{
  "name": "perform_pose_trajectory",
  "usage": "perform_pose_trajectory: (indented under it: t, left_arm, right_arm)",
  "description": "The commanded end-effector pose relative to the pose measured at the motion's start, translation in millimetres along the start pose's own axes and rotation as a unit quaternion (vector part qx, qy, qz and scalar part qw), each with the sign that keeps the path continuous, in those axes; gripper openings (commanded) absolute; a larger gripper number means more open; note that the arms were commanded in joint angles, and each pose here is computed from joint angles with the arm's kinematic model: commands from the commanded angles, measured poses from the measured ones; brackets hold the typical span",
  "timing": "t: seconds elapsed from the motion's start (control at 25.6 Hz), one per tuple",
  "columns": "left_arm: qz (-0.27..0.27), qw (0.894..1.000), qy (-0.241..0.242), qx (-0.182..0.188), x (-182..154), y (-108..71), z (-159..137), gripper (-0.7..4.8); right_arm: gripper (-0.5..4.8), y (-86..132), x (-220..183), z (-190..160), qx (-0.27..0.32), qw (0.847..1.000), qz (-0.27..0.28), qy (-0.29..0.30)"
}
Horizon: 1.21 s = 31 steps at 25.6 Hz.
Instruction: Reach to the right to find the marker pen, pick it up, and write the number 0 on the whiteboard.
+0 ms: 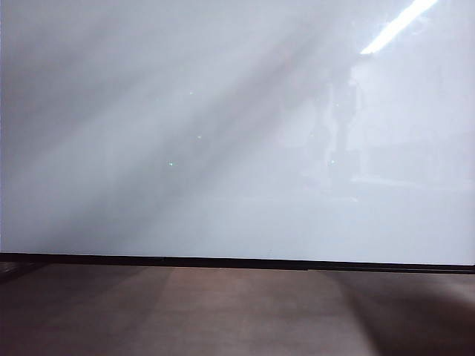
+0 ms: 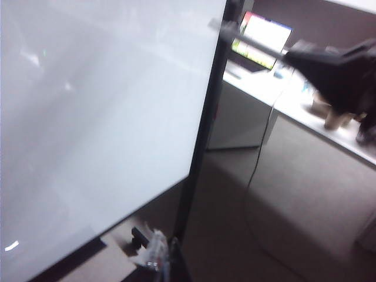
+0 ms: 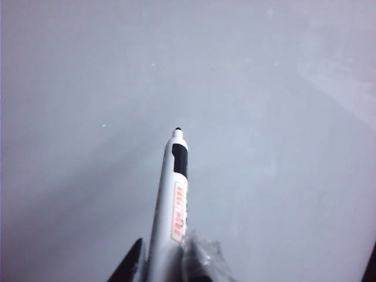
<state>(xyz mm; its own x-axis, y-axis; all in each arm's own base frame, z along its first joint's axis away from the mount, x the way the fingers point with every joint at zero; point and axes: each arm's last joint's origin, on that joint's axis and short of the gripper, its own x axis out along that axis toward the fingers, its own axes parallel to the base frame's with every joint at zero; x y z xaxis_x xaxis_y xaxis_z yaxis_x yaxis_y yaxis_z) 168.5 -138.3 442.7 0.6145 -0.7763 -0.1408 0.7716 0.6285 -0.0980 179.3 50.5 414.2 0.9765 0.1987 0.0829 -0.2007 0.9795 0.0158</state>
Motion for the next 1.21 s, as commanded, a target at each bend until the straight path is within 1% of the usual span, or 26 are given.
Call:
perform_pose_trajectory:
  t: [0.04, 0.12, 0.27, 0.39, 0.47, 0.55, 0.7, 0.74, 0.9, 0.98, 1.02, 1.17, 1.21]
  left_arm:
    - [0.009, 1.000, 0.017, -0.002, 9.5, 2.2, 16.2, -0.05]
    - [0.028, 0.999, 0.026, -0.004, 18.7, 4.9, 26.5, -0.05]
    - [0.038, 0.998, 0.041, -0.003, 39.6, 10.3, 33.6, -0.05]
    - [0.055, 0.997, 0.047, -0.004, 50.5, 14.2, 31.5, -0.05]
    - [0.078, 0.996, 0.051, -0.003, 55.0, 16.9, 29.3, -0.05]
    - [0.100, 0.993, 0.054, 0.006, 57.9, 19.1, 27.9, -0.05]
    - [0.129, 0.990, 0.053, 0.008, 58.7, 21.4, 27.6, -0.05]
    - [0.130, 0.990, 0.052, 0.012, 58.7, 21.4, 27.9, -0.05]
    - [0.127, 0.989, 0.051, 0.056, 58.6, 21.2, 29.3, -0.05]
    - [0.126, 0.989, 0.052, 0.061, 58.6, 21.1, 29.3, -0.05]
    - [0.126, 0.989, 0.052, 0.061, 58.6, 21.1, 29.2, -0.05]
    - [0.126, 0.989, 0.052, 0.061, 58.6, 21.1, 29.3, -0.05]
    - [0.126, 0.989, 0.052, 0.061, 58.8, 21.2, 29.1, -0.05]
  right_arm:
    - [-0.05, 1.1, 13.8, 17.9, -0.035, 0.999, -0.003, -0.034]
    - [-0.05, 2.1, 25.9, 26.3, -0.058, 0.998, -0.005, -0.035]
    - [-0.05, 4.5, 53.3, 42.6, -0.066, 0.997, -0.007, -0.026]
    - [-0.05, 5.1, 72.7, 51.2, -0.084, 0.996, -0.025, -0.010]
    - [-0.05, 5.9, 84.5, 54.1, -0.102, 0.994, -0.029, -0.005]
    - [-0.05, 6.1, 93.3, 54.7, -0.109, 0.993, -0.037, 0.002]
    - [-0.05, 7.7, 103.3, 51.5, -0.112, 0.993, -0.023, 0.008]
    - [-0.05, 7.9, 105.3, 50.2, -0.112, 0.993, -0.023, 0.008]
    - [-0.05, 7.3, 109.7, 45.6, -0.115, 0.992, -0.040, 0.020]
    - [-0.05, 6.1, 110.1, 45.1, -0.125, 0.990, -0.061, 0.024]
    - [-0.05, 5.7, 109.9, 45.5, -0.128, 0.990, -0.063, 0.022]
    - [-0.05, 2.2, 110.8, 47.4, -0.128, 0.992, -0.018, 0.007]
    - [-0.05, 2.3, 112.0, 47.1, -0.128, 0.992, -0.016, 0.005]
